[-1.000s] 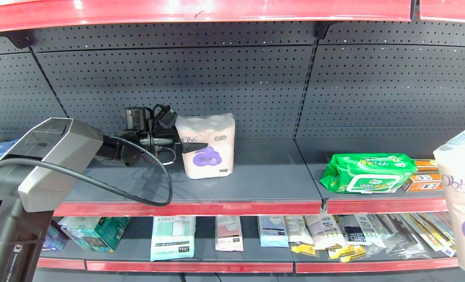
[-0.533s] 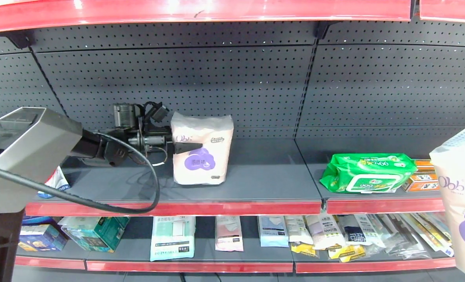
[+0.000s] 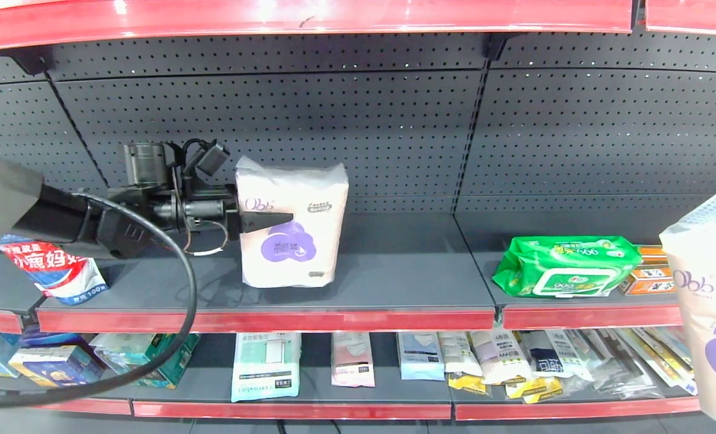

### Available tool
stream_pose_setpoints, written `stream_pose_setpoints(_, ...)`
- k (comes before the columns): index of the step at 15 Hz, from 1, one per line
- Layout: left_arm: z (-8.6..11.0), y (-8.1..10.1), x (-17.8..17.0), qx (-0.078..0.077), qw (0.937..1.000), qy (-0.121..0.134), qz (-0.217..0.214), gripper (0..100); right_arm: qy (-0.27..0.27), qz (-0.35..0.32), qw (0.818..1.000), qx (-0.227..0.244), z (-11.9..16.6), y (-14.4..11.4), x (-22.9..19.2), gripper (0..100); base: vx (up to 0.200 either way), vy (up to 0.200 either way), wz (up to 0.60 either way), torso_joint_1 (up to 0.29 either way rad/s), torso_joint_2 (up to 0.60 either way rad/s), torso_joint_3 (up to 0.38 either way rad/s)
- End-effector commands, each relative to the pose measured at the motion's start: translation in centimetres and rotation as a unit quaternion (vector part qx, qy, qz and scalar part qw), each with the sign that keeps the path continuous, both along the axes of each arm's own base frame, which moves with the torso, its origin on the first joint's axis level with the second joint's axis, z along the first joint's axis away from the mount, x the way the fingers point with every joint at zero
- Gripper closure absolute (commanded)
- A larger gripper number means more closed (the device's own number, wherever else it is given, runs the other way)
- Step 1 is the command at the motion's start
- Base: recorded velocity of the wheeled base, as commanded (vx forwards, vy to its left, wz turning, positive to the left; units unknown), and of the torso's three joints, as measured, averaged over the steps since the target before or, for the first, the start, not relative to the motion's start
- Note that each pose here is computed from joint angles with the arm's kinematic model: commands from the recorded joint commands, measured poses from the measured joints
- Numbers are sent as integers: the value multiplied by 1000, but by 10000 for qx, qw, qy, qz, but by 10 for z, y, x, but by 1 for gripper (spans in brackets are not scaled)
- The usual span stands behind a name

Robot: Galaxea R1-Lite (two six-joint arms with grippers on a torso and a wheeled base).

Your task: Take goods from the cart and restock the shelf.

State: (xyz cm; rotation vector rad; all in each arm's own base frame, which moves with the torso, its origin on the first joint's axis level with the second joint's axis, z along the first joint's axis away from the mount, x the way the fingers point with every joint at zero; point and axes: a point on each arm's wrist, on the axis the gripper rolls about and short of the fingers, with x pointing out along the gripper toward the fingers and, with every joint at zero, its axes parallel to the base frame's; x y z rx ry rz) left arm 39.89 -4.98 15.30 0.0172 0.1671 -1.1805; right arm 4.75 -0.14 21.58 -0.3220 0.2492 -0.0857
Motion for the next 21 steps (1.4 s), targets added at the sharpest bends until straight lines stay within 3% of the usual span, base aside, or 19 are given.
stream_pose_setpoints(1, 22, 7, -23, -14, 9998, -184, 69, 100, -20, 3, 10000, 0, 0, 0, -1, 100, 0, 0, 0, 0, 0, 0)
stream_pose_setpoints(12, 27, 12, -40, -11, 9998, -166, 91, 100, -104, 46, 9999, 22, 2, 0, -4, 100, 0, 0, 0, 0, 0, 0)
stream_pose_setpoints(14, 13, 16, -35, -60, 9999, -116, -40, 100, -104, 38, 9999, 22, 2, 0, -3, 100, 0, 0, 0, 0, 0, 0)
stream_pose_setpoints(16, -3, 17, -25, -218, 9971, -460, -559, 100, -112, 38, 9999, 22, 3, 0, -3, 100, 0, 0, 0, 0, 0, 0)
stream_pose_setpoints(18, -23, 16, -9, -254, 9954, -694, -616, 100, -111, 32, 9999, 13, 4, 0, -3, 100, 0, 0, 0, 0, 0, 0)
stream_pose_setpoints(21, -44, 16, -4, -335, 9958, -569, -636, 100, -149, 12, 9999, 3, 7, 0, -2, 100, 0, 0, 0, 0, 0, 0)
